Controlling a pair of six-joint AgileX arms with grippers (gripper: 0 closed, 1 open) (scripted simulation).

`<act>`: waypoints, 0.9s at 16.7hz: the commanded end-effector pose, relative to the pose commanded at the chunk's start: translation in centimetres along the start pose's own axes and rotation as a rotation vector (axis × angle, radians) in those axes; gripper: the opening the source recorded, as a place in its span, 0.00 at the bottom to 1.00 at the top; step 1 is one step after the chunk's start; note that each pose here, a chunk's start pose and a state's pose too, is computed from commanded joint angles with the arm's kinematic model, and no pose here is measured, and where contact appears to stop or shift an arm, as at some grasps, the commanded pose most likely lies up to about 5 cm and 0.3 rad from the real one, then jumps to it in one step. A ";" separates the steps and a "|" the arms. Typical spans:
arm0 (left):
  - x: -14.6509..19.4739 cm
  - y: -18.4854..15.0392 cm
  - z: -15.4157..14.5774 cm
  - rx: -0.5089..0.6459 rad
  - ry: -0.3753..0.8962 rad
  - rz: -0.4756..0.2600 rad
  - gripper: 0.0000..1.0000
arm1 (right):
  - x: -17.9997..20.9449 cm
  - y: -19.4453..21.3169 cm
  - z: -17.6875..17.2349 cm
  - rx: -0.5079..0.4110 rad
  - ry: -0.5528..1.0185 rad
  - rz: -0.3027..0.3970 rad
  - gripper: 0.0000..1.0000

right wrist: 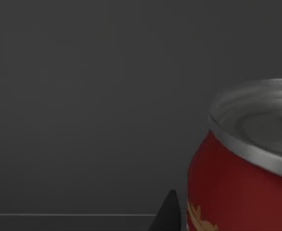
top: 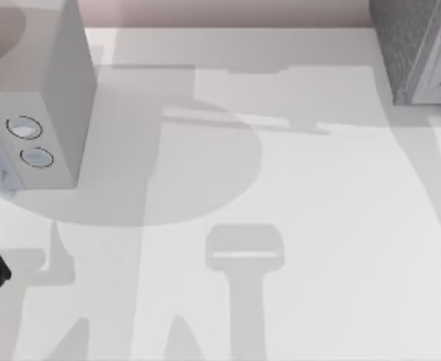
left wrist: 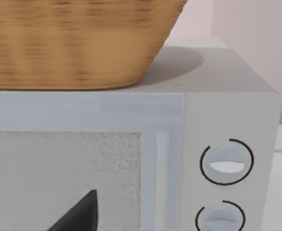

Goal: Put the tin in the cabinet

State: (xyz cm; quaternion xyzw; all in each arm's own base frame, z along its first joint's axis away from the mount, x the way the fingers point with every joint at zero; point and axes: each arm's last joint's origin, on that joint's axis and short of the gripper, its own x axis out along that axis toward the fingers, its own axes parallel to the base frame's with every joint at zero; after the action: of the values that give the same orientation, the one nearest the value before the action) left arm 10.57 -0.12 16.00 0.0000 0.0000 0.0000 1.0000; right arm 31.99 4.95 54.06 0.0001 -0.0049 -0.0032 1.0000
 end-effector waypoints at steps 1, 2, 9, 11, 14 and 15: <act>0.0 0.0 0.0 0.000 0.000 0.000 1.00 | 0.4 0.0 0.2 0.001 -0.003 0.003 0.00; 0.0 0.0 0.0 0.000 0.000 0.000 1.00 | 0.9 0.1 0.3 0.002 -0.005 0.005 0.00; 0.0 0.0 0.0 0.000 0.000 0.000 1.00 | 4.4 0.2 0.1 0.002 0.005 0.011 0.00; 0.0 0.0 0.0 0.000 0.000 0.000 1.00 | 5.4 0.1 -0.1 0.002 0.009 0.007 0.00; 0.0 0.0 0.0 0.000 0.000 0.000 1.00 | 6.7 0.0 -0.4 0.004 0.008 0.007 0.00; 0.0 0.0 0.0 0.000 0.000 0.000 1.00 | 7.1 -0.1 -0.4 0.005 0.005 0.009 0.00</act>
State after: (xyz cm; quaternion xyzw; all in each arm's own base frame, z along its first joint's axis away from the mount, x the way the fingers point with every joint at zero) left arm 10.57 -0.12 16.00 0.0000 0.0000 0.0000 1.0000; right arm 39.12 4.85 53.69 0.0025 -0.0025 0.0011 1.0000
